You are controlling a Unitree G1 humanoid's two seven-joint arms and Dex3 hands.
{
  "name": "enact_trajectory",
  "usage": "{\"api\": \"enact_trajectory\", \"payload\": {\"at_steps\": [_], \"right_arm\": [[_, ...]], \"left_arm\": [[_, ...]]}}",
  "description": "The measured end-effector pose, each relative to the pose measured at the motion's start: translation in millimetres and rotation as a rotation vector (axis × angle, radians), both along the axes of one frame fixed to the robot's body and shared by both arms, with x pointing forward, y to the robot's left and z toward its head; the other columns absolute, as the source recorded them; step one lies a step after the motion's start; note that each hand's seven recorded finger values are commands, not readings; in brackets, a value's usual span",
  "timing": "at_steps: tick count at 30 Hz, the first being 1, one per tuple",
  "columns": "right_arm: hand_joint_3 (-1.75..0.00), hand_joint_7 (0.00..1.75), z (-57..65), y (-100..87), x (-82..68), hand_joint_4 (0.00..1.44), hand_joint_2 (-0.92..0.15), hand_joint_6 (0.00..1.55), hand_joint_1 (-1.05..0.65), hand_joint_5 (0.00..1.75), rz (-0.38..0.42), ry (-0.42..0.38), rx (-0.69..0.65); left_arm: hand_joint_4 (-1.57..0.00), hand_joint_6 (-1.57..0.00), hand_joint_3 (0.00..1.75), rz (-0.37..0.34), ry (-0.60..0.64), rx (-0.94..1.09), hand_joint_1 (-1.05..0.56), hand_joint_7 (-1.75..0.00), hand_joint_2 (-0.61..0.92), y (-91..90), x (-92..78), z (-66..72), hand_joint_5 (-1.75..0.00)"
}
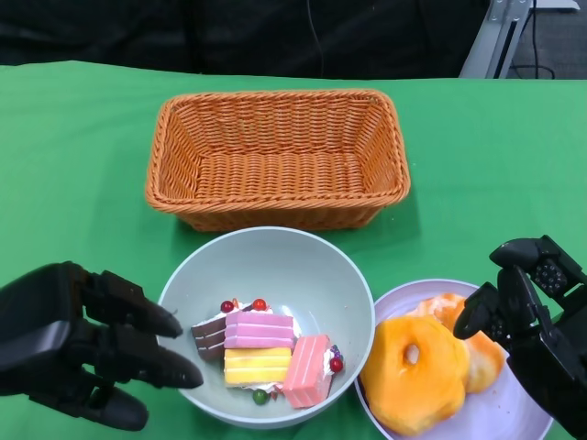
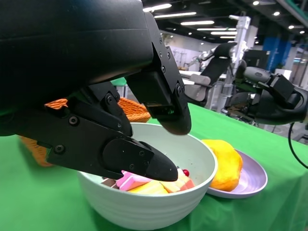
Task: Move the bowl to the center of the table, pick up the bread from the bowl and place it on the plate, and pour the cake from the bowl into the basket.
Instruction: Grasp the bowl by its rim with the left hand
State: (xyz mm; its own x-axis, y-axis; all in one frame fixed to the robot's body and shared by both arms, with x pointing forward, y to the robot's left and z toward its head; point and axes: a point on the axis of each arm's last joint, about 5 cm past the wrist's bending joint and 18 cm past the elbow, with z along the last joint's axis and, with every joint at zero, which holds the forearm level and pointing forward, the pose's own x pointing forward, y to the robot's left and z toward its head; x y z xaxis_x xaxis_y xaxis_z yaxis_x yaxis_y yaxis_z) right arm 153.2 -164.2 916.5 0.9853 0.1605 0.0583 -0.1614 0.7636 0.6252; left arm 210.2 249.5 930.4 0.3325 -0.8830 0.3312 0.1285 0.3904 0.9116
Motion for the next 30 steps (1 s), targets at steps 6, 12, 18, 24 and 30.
{"api": "enact_trajectory", "payload": {"at_steps": [6, 12, 18, 24, 30], "right_arm": [[-0.69, 1.32, 0.8, 2.0, -1.1, 0.62, -0.85, 0.61, -0.23, 1.66, -0.010, 0.003, 0.005], [-0.71, 1.33, 4.8, 5.3, -4.1, 0.63, -0.82, 0.64, -0.23, 1.66, -0.016, 0.013, -0.012], [-0.76, 1.35, 6.5, 6.9, -6.6, 0.63, -0.80, 0.64, -0.22, 1.68, -0.019, 0.021, -0.038], [-0.86, 1.37, 6.5, 8.9, -7.7, 0.63, -0.75, 0.65, -0.21, 1.71, -0.010, 0.026, -0.041], [-0.89, 1.37, 8.4, 9.8, -8.3, 0.65, -0.73, 0.66, -0.20, 1.71, -0.012, 0.019, -0.056]], "left_arm": [[-1.14, -1.10, 0.01, -0.034, 0.005, 0.051, -0.46, -0.03, 0.87, -10.0, 3.8, -2.6, -0.12], [-1.05, -1.00, 0.00, -0.003, 0.012, 0.212, -0.45, 0.00, 0.88, -24.0, 9.5, 5.1, -0.05], [-1.02, -0.94, 0.01, 0.038, 0.000, 0.284, -0.47, 0.00, 0.91, -37.6, 11.0, 9.9, -0.02], [-0.94, -0.87, 0.07, 0.092, 0.011, 0.392, -0.50, 0.00, 0.92, -50.2, 7.2, 9.3, 0.00], [-0.90, -0.82, 0.09, 0.148, 0.025, 0.513, -0.47, 0.00, 0.92, -58.5, 4.6, 9.3, 0.00]]}}
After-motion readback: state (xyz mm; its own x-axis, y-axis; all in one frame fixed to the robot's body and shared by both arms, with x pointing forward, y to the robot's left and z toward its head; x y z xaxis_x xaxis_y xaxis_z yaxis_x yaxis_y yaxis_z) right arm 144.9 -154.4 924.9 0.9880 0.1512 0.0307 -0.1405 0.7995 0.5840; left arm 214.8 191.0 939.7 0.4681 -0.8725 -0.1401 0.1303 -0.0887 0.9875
